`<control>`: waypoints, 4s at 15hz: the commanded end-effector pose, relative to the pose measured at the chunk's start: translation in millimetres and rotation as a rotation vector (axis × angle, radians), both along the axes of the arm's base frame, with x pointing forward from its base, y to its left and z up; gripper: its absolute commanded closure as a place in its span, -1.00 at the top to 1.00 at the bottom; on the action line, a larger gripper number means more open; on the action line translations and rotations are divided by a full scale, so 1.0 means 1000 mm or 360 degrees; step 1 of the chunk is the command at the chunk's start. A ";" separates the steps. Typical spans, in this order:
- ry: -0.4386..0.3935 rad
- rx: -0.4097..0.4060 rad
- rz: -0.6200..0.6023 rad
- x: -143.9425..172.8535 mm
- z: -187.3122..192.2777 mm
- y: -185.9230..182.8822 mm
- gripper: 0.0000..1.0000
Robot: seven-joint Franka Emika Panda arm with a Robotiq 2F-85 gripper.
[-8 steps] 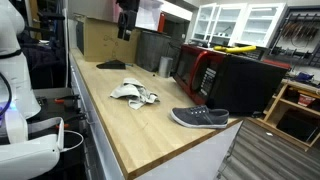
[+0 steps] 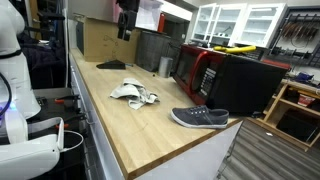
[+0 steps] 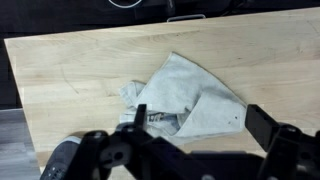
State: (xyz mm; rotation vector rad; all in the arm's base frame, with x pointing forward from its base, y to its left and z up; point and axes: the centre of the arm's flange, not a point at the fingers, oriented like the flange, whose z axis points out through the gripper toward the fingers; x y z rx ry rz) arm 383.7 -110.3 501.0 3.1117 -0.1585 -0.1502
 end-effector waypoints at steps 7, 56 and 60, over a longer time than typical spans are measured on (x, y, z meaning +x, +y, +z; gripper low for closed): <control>0.0000 0.0000 0.0000 0.000 0.000 0.000 1.00; -0.0136 0.0110 -0.0183 0.046 -0.196 0.039 1.00; -0.0150 0.0148 -0.0264 0.039 -0.211 0.033 1.00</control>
